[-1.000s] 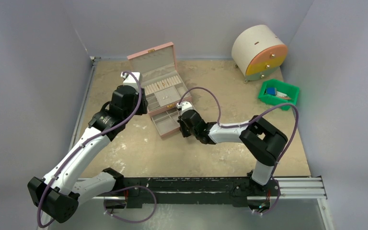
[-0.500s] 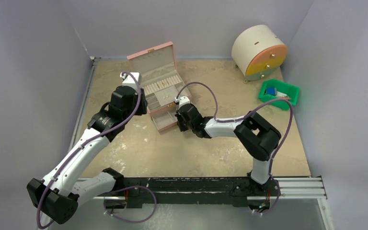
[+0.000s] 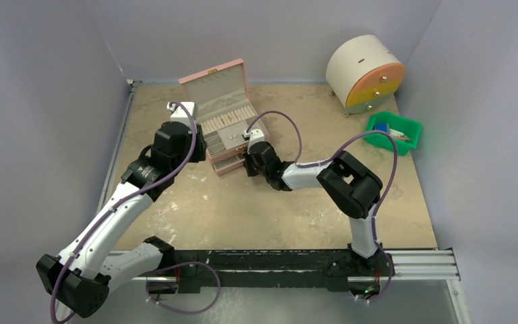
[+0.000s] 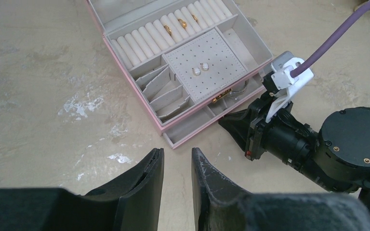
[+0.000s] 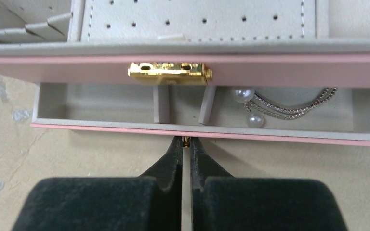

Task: Organize the mixed jewelry

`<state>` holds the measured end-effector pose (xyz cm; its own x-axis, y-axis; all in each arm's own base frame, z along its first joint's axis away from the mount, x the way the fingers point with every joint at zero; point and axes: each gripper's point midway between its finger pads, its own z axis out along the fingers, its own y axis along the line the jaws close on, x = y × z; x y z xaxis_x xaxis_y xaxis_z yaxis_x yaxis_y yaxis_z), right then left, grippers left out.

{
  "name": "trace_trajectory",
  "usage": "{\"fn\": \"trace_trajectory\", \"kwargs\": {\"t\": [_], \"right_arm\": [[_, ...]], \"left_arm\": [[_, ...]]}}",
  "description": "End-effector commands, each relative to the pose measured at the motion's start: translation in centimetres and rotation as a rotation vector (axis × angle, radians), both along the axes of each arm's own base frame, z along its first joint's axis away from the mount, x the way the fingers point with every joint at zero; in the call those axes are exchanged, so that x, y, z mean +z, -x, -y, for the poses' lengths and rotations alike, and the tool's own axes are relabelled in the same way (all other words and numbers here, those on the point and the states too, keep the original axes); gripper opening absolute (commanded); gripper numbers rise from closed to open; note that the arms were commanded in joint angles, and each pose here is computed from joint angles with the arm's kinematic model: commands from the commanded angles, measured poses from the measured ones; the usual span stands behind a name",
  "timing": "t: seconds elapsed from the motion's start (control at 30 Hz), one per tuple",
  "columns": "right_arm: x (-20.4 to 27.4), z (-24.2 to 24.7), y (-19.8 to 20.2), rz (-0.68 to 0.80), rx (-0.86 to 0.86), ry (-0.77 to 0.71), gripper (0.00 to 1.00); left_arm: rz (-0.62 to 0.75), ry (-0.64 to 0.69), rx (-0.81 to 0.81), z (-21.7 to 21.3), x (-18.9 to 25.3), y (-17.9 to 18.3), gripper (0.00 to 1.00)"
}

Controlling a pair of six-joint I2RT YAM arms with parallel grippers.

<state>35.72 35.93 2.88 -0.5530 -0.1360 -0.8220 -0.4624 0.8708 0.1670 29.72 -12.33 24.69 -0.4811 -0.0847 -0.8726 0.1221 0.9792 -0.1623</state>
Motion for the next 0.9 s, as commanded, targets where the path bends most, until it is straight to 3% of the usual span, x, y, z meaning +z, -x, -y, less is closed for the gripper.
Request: {"fn": "trace_trajectory", "kwargs": {"t": [0.0, 0.23, 0.3, 0.5, 0.87], "right_arm": [[4.5, -2.0, -3.7, 0.187, -0.032, -0.122, 0.0], [4.8, -2.1, -4.8, 0.279, -0.064, -0.168, 0.0], [5.1, -2.0, -5.2, 0.306, -0.081, -0.183, 0.11], [5.7, -2.2, -5.9, 0.337, -0.106, -0.206, 0.28], [5.3, -2.3, -5.1, 0.327, -0.084, -0.243, 0.31]], "left_arm": [[0.064, 0.043, 0.022, -0.1, 1.6, -0.3, 0.27], [0.063, 0.043, 0.022, 0.0, 1.5, -0.3, 0.26], [0.062, 0.041, 0.023, -0.1, 1.5, -0.4, 0.27], [0.058, 0.037, 0.024, -0.1, 1.3, -0.4, 0.27], [0.062, 0.039, 0.025, -0.1, 1.5, -0.4, 0.26]]}}
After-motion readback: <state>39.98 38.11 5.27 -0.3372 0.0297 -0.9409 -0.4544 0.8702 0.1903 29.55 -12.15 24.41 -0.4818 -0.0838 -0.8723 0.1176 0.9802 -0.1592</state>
